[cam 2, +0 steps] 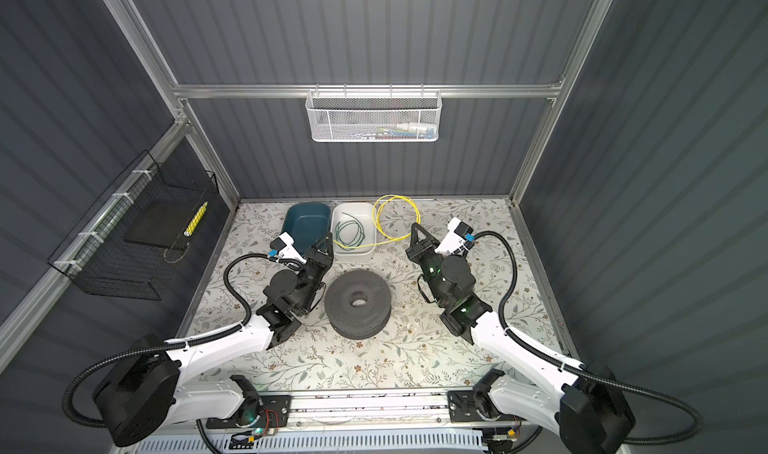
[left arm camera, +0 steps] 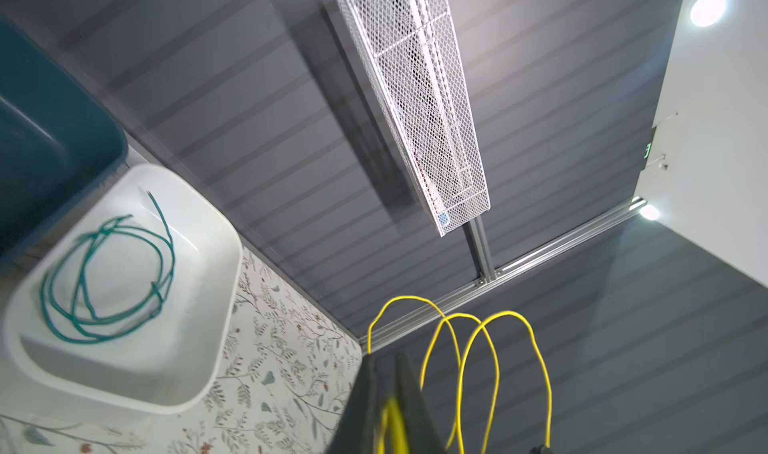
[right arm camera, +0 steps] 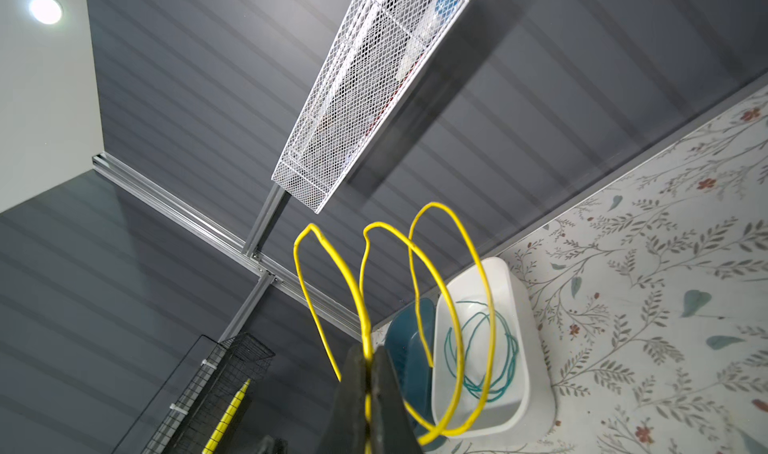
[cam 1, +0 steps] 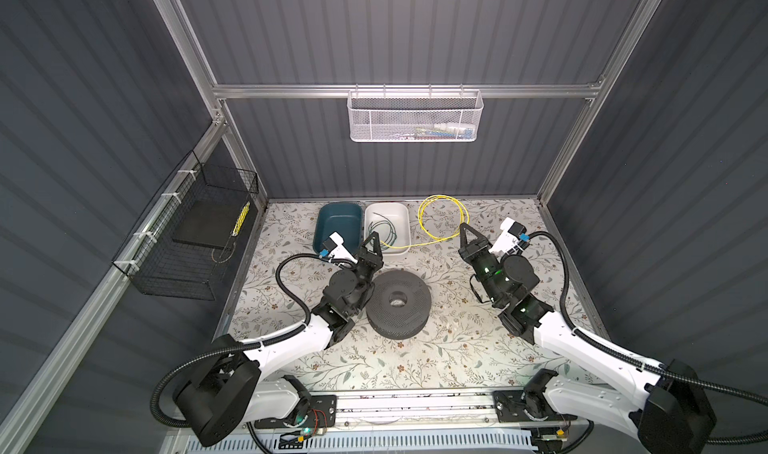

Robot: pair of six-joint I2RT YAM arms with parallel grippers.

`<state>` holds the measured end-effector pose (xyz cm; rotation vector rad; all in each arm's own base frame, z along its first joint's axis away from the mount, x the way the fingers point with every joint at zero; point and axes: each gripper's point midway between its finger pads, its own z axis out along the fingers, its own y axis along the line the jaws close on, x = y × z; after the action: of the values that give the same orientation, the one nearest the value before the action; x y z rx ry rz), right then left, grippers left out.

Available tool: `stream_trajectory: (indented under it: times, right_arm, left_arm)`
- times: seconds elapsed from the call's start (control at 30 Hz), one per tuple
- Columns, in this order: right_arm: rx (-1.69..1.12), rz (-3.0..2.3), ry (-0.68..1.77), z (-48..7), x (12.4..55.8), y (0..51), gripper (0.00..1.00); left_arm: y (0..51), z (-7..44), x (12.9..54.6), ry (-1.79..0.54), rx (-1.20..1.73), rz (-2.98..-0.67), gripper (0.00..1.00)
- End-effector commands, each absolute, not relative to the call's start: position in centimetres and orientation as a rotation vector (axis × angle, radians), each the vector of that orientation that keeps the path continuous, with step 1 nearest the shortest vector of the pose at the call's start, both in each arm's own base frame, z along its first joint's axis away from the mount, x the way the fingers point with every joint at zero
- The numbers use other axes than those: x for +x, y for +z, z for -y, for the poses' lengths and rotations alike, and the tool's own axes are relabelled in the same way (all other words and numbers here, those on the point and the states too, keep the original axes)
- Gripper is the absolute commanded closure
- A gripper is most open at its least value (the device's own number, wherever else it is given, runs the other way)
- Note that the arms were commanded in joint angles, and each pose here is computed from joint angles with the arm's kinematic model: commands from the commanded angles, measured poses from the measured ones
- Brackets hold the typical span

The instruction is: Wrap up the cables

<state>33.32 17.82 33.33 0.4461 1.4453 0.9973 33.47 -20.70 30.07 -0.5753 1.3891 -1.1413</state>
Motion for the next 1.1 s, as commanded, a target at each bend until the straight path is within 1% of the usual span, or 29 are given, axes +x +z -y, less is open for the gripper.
stream_trajectory:
  times: [0.0,0.07,0.1,0.13,0.17,0.2,0.23,0.3,0.37,0.47,0.53,0.63,0.73,0.93,1.07]
  right_arm:
    - [0.326,-1.453,0.951,-17.8,32.3,35.6,1.00]
    - [0.270,-1.515,0.908,-17.8,31.7,34.8,1.00]
    - [0.250,-1.529,0.887,-17.5,31.4,34.6,1.00]
    - [0.240,-1.546,0.865,-17.2,31.1,34.3,1.00]
    - [0.233,-1.566,0.850,-17.0,30.9,33.9,1.00]
    - [0.213,-1.586,0.843,-17.0,30.6,33.6,1.00]
    - [0.194,-1.600,0.837,-17.0,30.3,33.4,1.00]
    - [0.167,-1.632,0.835,-17.2,29.9,33.1,1.00]
    - [0.138,-1.664,0.837,-17.5,29.7,32.9,1.00]
    - [0.114,-1.708,0.846,-17.7,29.4,32.8,1.00]
    - [0.105,-1.728,0.876,-17.9,29.2,32.8,1.00]
    - [0.102,-1.750,0.928,-18.3,28.7,32.9,1.00]
    - [0.107,-1.774,0.980,-18.6,28.2,32.8,1.00]
    - [0.116,-1.827,1.025,-19.1,27.6,31.8,1.00]
    - [0.117,-1.828,1.048,-19.2,27.4,31.7,1.00]
  left_arm:
    - [33.8,18.4,32.0,-1.031,-0.487,-1.374,0.54]
    - [35.3,16.9,31.1,-0.856,-0.405,-1.469,0.38]
    - [36.1,16.2,30.5,-0.760,-0.341,-1.509,0.35]
    - [37.0,15.7,29.9,-0.677,-0.270,-1.535,0.35]
    - [37.5,15.5,29.5,-0.622,-0.211,-1.566,0.36]
    - [38.2,16.1,29.2,-0.575,-0.102,-1.607,0.41]
    - [38.6,17.7,29.0,-0.549,0.044,-1.660,0.49]
    - [38.5,20.6,29.1,-0.504,0.277,-1.799,0.55]
    - [37.1,23.9,28.8,-0.470,0.500,-1.921,0.55]
    - [37.0,28.4,27.0,-0.352,0.761,-1.901,0.55]
    - [36.3,31.3,25.7,-0.304,0.908,-1.860,0.53]
    - [34.2,34.9,25.1,-0.279,1.043,-1.813,0.51]
    - [32.1,37.4,25.0,-0.280,1.109,-1.760,0.49]
    - [31.3,40.1,25.5,-0.341,1.107,-1.700,0.41]
    - [30.4,41.1,25.9,-0.341,1.124,-1.698,0.41]
